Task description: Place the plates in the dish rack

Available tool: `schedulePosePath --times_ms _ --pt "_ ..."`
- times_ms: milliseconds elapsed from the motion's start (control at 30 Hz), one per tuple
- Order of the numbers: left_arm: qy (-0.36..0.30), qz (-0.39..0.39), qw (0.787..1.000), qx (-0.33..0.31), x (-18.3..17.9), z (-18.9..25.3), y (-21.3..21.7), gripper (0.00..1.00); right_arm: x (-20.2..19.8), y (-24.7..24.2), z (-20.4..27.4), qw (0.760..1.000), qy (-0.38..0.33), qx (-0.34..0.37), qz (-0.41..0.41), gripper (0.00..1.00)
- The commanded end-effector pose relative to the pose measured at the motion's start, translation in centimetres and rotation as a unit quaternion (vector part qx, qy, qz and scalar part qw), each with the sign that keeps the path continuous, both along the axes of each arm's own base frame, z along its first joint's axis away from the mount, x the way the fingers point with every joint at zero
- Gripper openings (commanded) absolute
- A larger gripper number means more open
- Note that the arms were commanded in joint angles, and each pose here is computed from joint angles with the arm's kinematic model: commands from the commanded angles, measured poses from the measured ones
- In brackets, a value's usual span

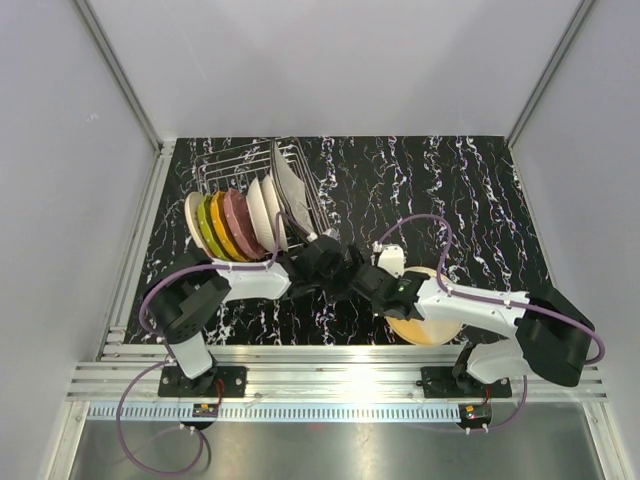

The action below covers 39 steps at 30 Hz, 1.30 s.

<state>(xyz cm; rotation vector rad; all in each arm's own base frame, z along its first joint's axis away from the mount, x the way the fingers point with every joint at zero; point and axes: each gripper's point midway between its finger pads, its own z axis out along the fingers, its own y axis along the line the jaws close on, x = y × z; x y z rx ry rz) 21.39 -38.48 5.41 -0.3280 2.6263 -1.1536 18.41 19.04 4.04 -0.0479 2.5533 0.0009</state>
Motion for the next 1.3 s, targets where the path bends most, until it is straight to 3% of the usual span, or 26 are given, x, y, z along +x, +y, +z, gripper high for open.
schedulePosePath --times_ms 0,167,433,667,700,733,800,833,933,1033,1267 --pt "0.0 -0.013 0.999 -0.05 0.4 1.6 -3.9 0.99 0.0 4.2 3.3 0.994 -0.033 0.084 0.055 0.0" --pt "0.004 -0.012 0.997 -0.078 0.7 2.3 -5.0 0.98 -0.6 4.2 3.9 0.992 -0.044 0.109 0.055 0.0" --pt "-0.006 0.0 0.998 -0.061 1.0 2.0 -4.2 0.98 -1.1 4.7 5.9 0.982 -0.078 0.152 0.076 0.0" --pt "-0.006 -0.005 0.999 -0.053 0.6 1.7 -3.8 0.97 -1.4 2.9 6.9 0.984 -0.091 0.139 0.067 0.01" --pt "-0.008 -0.005 0.999 -0.047 0.4 1.6 -3.4 0.97 -1.4 2.5 7.1 0.984 -0.096 0.14 0.06 0.05" --pt "-0.02 -0.009 0.999 -0.042 0.4 1.9 -3.1 0.97 -1.4 1.8 7.7 0.982 -0.107 0.151 0.046 0.16" --pt "-0.033 -0.01 0.999 -0.024 0.3 2.1 -2.1 0.98 -1.7 1.0 7.6 0.98 -0.111 0.159 0.036 0.2" --pt "-0.038 -0.008 0.999 -0.017 0.3 2.0 -1.7 0.98 -1.7 0.8 8.1 0.977 -0.118 0.172 0.032 0.31" --pt "-0.057 -0.009 0.998 0.008 -0.1 2.0 0.0 0.98 -2.0 0.2 7.5 0.977 -0.115 0.177 0.018 0.5" --pt "-0.088 -0.025 0.996 0.018 -0.5 3.1 0.9 0.99 -2.1 -0.1 6.4 0.981 -0.104 0.163 0.01 0.58" --pt "-0.149 -0.058 0.985 0.062 -2.4 4.8 2.5 0.99 -2.0 0.1 5.9 0.983 -0.1 0.155 0.005 0.62"
